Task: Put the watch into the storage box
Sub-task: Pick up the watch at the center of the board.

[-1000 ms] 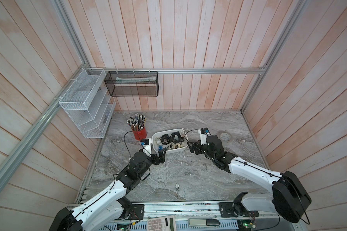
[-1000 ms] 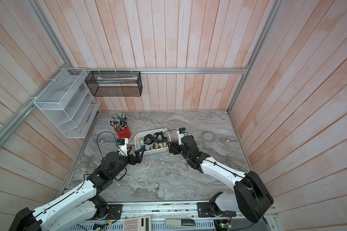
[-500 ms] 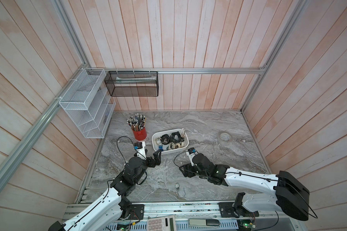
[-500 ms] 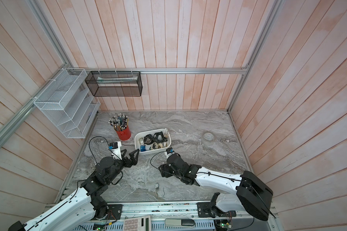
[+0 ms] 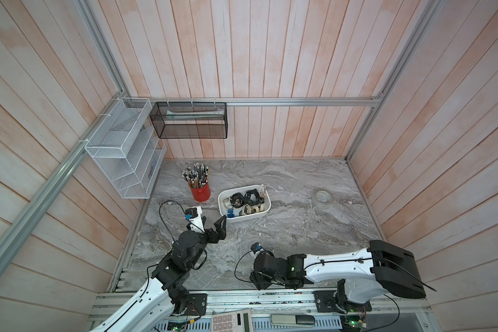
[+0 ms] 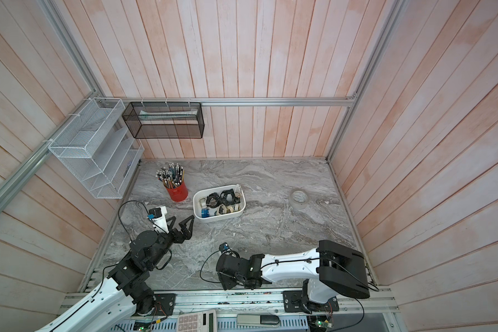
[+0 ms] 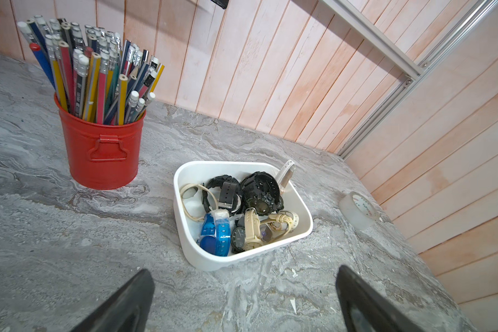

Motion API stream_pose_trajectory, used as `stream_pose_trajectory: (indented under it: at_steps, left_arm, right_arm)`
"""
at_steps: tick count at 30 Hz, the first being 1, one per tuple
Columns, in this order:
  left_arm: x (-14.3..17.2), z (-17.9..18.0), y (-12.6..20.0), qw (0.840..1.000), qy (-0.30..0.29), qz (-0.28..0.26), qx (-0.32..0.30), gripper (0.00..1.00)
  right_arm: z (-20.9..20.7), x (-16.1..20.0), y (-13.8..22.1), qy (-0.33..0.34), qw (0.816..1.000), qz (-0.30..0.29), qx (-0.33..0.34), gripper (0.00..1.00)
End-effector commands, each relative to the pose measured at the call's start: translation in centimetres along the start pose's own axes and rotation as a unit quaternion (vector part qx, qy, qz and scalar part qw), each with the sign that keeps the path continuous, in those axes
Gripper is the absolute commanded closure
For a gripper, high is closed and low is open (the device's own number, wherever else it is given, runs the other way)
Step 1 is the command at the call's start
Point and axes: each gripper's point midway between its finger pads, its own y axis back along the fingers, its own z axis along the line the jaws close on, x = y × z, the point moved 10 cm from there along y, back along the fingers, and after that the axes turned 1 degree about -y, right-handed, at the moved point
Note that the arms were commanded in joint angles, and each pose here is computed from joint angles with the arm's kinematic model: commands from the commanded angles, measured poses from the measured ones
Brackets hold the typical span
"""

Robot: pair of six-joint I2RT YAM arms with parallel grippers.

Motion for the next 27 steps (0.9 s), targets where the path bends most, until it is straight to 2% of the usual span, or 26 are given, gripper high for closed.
stream_pose_trajectory:
  at_steps: [1,17,25,27]
  left_arm:
    - [0.5,0.7,0.3,1.000,0.000,0.004,-0.019,0.00]
    - [0.2,0.7,0.6,1.000,-0.001,-0.001,-0.022,0.00]
    - [0.2,0.8,0.8,1.000,-0.001,-0.004,-0.024,0.00]
    - [0.1,0.8,0.8,1.000,-0.002,-0.004,-0.025,0.01]
  right_arm:
    - [0.7,-0.2,-0.2,-0.007,1.000,0.015,0.013,0.37]
    - [0.2,0.3,-3.2,0.001,0.990,0.083,0.112,0.69]
    - [-1.4,-0.2,-3.9,-0.019,0.988,0.090,0.125,0.99]
    - [-1.2,-0.6,-3.6,-0.018,0.989,0.081,0.122,1.00]
